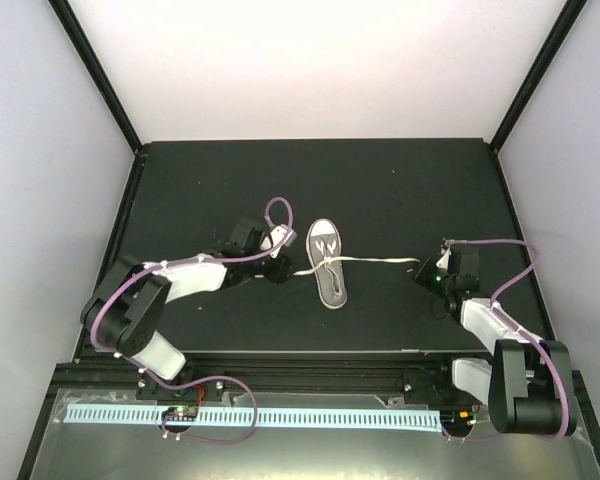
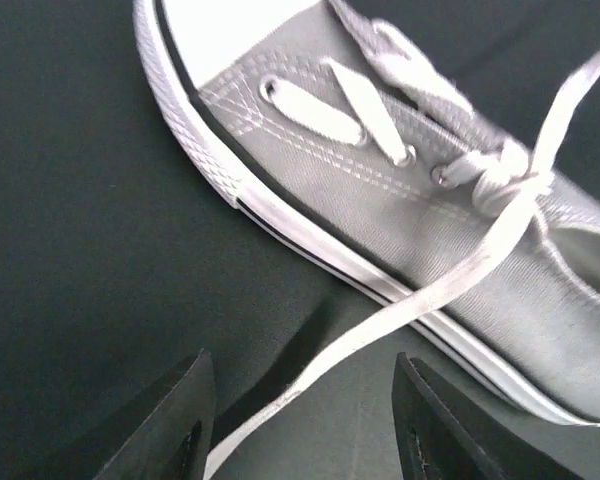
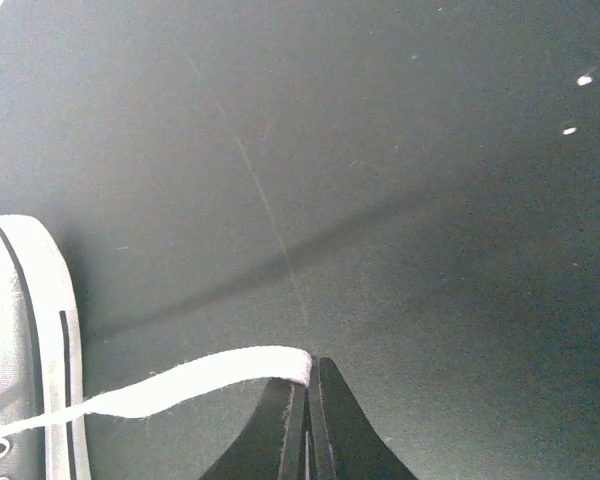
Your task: Tie the shoes
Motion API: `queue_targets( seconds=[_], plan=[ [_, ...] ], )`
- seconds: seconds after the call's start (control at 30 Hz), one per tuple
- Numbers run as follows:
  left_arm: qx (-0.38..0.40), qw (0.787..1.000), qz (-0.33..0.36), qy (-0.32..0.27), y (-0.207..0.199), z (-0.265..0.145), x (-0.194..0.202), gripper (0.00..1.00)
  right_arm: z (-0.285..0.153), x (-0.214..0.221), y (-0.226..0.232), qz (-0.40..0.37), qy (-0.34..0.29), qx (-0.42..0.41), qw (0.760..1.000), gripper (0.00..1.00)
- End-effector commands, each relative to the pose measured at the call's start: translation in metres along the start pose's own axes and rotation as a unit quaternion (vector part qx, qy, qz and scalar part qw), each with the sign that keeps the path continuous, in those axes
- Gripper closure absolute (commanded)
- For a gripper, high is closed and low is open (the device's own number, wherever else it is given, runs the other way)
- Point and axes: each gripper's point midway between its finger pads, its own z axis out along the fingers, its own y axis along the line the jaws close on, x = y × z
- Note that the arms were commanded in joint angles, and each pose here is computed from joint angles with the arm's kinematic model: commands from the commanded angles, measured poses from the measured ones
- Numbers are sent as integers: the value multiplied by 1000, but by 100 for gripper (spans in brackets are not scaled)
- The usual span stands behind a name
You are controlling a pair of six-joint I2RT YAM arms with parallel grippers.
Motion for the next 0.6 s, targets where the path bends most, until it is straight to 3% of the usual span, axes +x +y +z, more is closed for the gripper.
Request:
queue_targets(
  seconds=[0.0,0.13,0.43,0.57],
  plan=[
    [30,995,89,-8,-15,21,-10,52,2,-13,14,-12,-11,-29,999,98],
    [47,990,134,-1,-26,35,-6,53,5,-12,15,-13,-4,-32,999,98],
    [11,989,143,32,-15,54,3,54,10,-13,18,-11,4,-41,999,98],
    [-6,988,151,38,-12,57,4,60,12,-13,19,-12,6,-43,999,98]
  ],
)
